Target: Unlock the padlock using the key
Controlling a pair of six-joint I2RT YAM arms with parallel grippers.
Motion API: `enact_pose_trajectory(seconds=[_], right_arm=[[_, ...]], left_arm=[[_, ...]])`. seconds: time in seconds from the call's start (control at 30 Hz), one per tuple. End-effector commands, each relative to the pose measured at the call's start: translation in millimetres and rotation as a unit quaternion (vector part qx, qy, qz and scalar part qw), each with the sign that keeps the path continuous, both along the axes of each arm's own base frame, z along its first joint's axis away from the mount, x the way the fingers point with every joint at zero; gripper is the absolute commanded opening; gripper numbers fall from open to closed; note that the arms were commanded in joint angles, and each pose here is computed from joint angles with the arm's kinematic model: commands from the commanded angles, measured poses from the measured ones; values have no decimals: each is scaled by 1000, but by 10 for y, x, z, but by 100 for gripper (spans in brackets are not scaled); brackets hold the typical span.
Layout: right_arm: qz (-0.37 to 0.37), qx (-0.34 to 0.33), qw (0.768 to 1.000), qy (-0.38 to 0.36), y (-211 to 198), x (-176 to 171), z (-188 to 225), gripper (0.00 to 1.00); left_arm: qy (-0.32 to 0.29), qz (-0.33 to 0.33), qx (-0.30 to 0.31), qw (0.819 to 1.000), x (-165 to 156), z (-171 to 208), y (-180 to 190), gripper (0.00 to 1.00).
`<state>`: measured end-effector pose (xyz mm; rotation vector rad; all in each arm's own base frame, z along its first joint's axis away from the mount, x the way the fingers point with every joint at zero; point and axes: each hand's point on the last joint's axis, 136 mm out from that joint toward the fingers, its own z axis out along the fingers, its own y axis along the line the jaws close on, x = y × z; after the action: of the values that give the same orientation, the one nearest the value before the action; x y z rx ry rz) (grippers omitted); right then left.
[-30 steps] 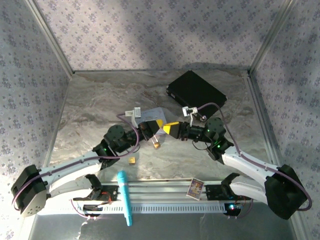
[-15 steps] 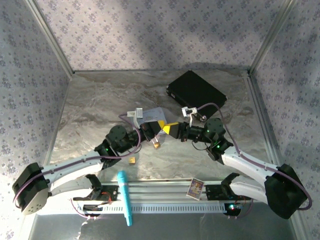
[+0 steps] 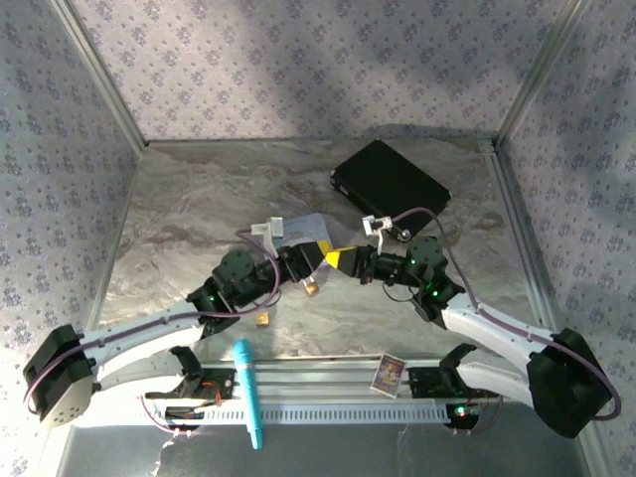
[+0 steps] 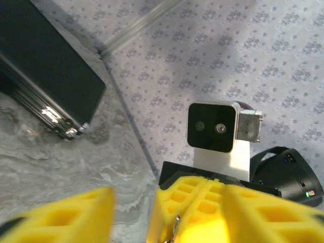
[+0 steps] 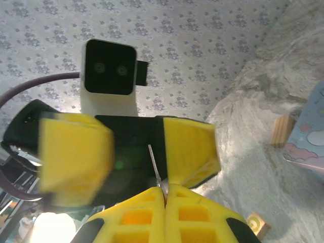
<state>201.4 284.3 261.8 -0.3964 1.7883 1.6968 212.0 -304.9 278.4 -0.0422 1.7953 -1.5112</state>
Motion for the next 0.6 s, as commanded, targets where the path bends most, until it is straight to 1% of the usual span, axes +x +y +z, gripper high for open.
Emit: enact_pose_trajectory(seconds=[0.0,0.07,0.1,0.17,0.2,0.27,0.3,0.37,0.4,0.47,0.57], right_arm=[[-23,-48,999,4,-47,63,-150,0],[-33,-85,996,15,-74,93,-307,0],[-38,-99,994,18,-91,103,-377,0],[-50,-127,990,23,-133,123,-501,0],[-58,-141,988,27,-163,139,-566,0],[-78,-174,981,35,-232,173,-697,0],[-88,-189,977,38,-269,193,-753,0],[-100,-212,971,50,-327,208,-855,0],[-103,-218,969,55,-342,211,-890,0],[-102,-235,965,47,-361,212,-956,0],[-107,-244,962,54,-384,219,-1020,0]], left_arm=[[-14,58,5,998,74,149,228,100],[6,93,38,995,128,48,365,100],[31,119,77,989,170,-83,458,100],[76,159,160,971,221,-326,629,100],[92,167,195,962,230,-437,668,100],[131,177,244,944,220,-682,730,97],[147,174,256,939,205,-796,717,94],[167,165,266,935,190,-973,658,83],[175,164,270,933,183,-1059,632,81],[190,168,288,923,175,-1243,613,81],[211,184,327,902,169,-1468,610,80]])
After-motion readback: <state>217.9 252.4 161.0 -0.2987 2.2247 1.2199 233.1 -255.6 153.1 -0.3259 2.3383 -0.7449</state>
